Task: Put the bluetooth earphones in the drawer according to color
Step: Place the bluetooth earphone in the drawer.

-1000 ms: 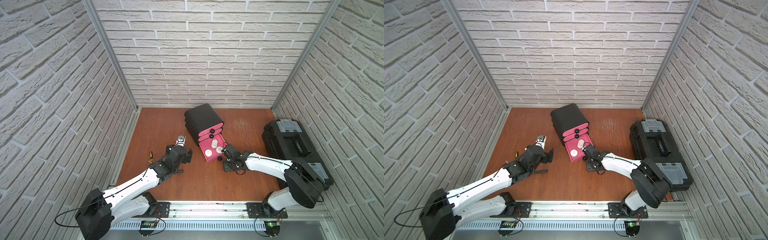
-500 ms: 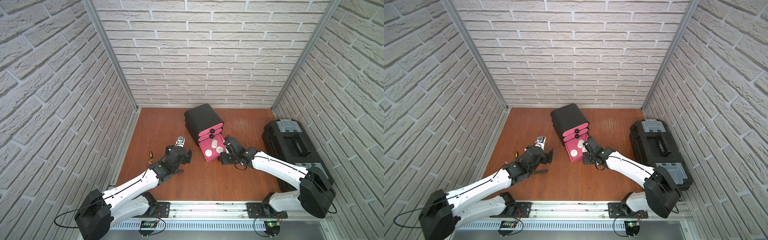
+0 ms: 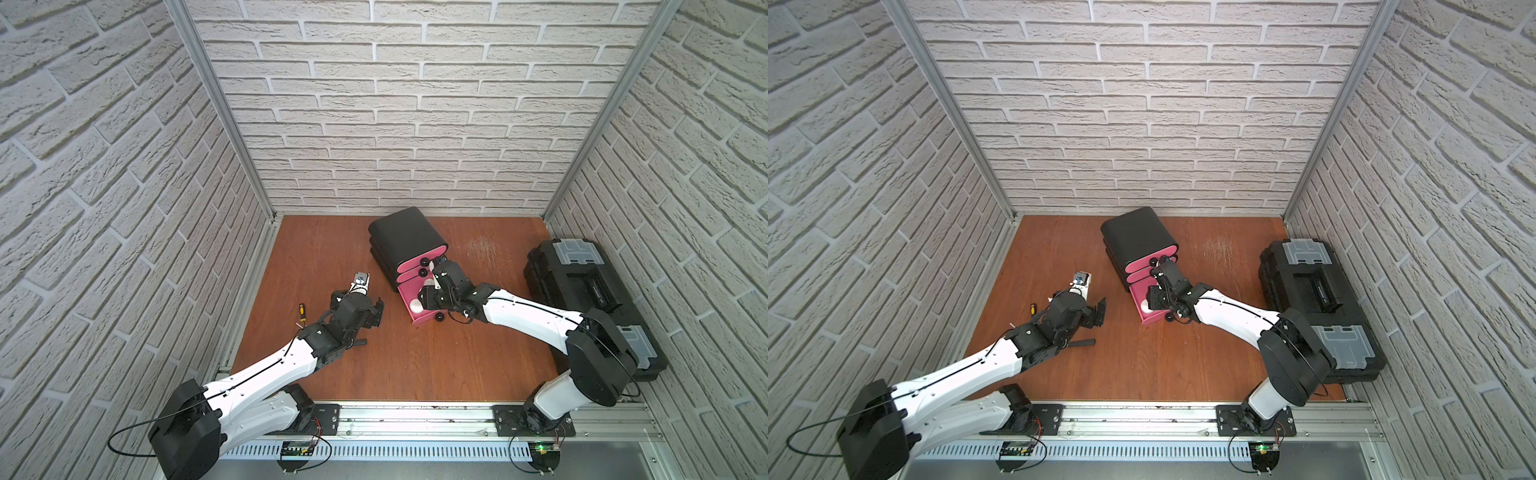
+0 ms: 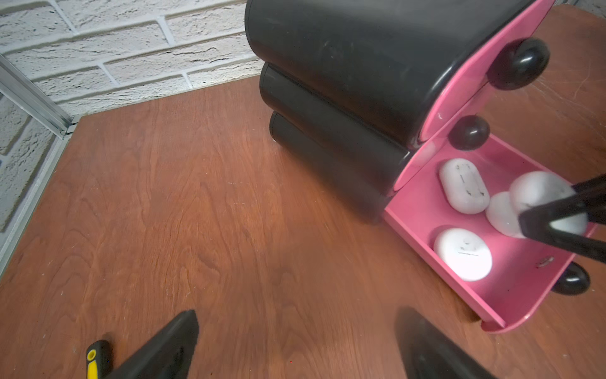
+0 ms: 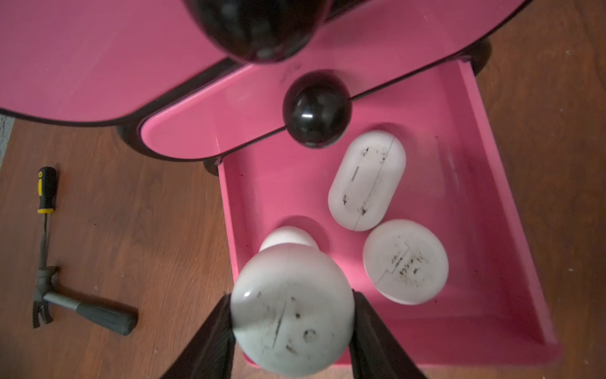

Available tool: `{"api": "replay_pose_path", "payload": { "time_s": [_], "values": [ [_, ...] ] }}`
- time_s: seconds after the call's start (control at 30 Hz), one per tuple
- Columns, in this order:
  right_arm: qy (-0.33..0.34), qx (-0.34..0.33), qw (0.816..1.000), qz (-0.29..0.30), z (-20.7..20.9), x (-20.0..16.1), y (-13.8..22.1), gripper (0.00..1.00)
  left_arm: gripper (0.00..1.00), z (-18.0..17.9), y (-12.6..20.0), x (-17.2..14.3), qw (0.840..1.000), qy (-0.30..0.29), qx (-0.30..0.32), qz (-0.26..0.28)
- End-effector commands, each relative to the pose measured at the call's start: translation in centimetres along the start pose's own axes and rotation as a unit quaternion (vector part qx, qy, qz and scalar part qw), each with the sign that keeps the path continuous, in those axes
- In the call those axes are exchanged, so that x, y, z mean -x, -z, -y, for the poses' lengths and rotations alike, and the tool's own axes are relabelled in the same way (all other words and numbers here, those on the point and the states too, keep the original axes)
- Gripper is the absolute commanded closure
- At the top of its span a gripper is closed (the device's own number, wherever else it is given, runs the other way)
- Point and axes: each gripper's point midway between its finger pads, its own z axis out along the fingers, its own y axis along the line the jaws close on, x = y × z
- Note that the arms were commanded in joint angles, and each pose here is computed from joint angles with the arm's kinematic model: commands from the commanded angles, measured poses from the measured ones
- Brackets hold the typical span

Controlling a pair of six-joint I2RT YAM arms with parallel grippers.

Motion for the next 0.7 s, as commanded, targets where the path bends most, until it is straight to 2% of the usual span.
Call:
{"api": "replay_pose_path", "payload": {
  "time_s": [0.0,0.37,0.57,0.67],
  "values": [
    [-0.009,0.023,0.998,0.053,-1.7,2.8,-0.6,0.57,0.02,-0.4,0.1,0.7,1.000,0.011,0.003,0.020],
    [-0.014,0.024,0.997,0.069,-2.2,3.6,-4.1,0.54,0.02,-0.5,0.3,0.9,1.000,0.013,0.002,0.023],
    [-0.018,0.021,0.998,0.065,-2.2,3.4,-4.7,0.51,0.02,-0.5,0.3,0.9,1.000,0.014,0.001,0.024],
    [-0.019,0.017,0.998,0.065,-1.9,3.1,-4.6,0.44,0.02,-0.4,0.3,0.9,1.000,0.015,-0.001,0.023]
  ]
}}
